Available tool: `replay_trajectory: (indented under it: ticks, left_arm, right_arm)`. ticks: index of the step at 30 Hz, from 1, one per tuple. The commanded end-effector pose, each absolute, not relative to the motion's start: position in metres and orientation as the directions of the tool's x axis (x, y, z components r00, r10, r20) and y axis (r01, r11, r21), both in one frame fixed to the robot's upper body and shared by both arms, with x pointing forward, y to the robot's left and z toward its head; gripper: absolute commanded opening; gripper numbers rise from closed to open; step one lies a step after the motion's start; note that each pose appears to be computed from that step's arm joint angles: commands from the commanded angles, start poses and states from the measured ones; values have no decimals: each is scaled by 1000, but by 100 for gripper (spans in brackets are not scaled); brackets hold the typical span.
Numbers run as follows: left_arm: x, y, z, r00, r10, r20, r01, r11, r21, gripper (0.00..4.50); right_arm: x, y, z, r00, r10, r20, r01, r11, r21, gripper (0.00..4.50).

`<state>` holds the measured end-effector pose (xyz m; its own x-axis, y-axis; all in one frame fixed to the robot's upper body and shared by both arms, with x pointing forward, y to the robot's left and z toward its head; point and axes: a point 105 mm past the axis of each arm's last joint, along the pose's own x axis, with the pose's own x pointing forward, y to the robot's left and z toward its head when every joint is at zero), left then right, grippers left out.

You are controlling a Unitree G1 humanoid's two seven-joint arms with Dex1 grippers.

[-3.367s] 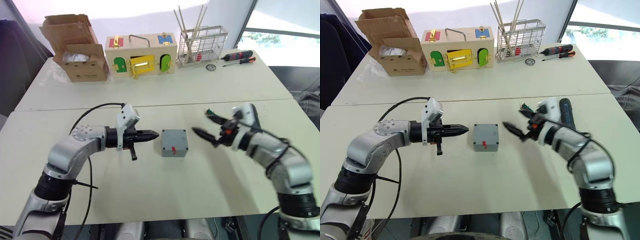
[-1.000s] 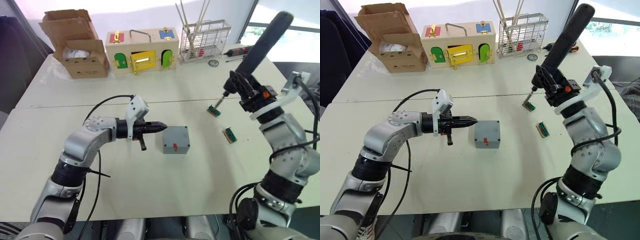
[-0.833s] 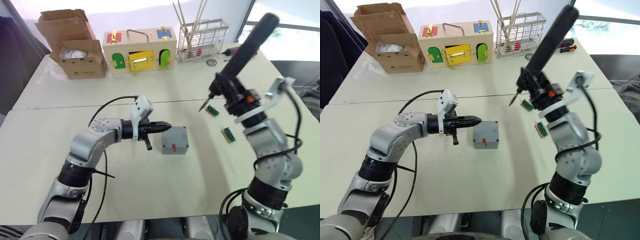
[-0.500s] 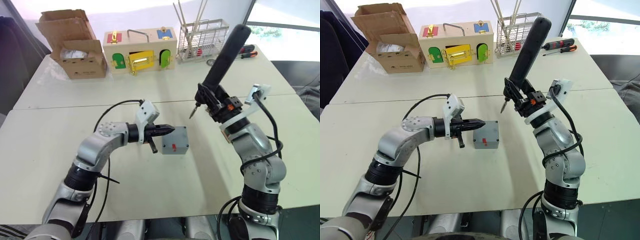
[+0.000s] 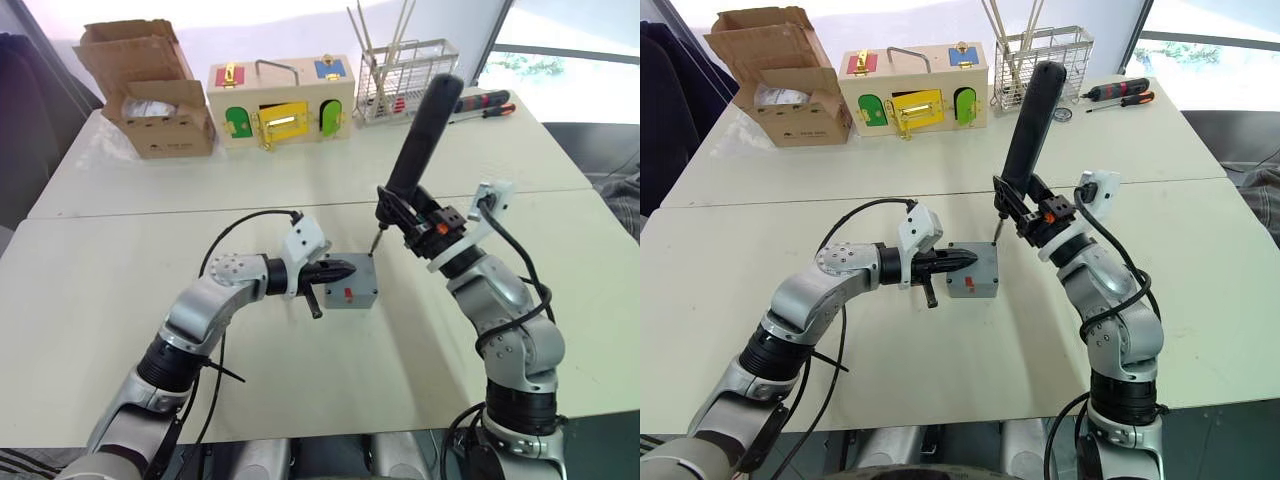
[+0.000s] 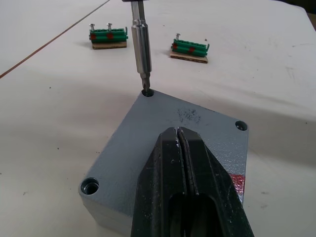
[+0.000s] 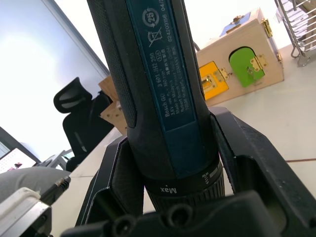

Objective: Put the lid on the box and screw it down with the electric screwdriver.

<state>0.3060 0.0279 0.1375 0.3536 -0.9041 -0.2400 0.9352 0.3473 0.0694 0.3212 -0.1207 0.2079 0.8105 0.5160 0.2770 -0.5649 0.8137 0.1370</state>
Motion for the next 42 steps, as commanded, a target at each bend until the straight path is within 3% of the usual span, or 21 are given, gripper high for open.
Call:
replay_trajectory:
  ticks: [1,8,16,25,42]
  left_arm:
    - [302,29,125,337,-895,-292,940,334,61,0]
    - [302,29,124,338,-894,-293,940,336,60,0]
    - [300,30,112,341,-886,-313,937,348,36,0]
    - [297,33,108,358,-880,-314,928,373,13,0]
    - [299,38,104,384,-865,-323,916,401,13,0]
  right_arm:
    - [312,-116,222,771,543,333,-596,799,78,180]
    - [312,-111,212,767,569,296,-610,790,63,180]
    - [296,-77,179,698,682,218,-698,716,-7,180]
    - [299,-79,149,728,662,176,-673,739,4,180]
    - [308,-83,132,734,671,104,-674,739,-8,180]
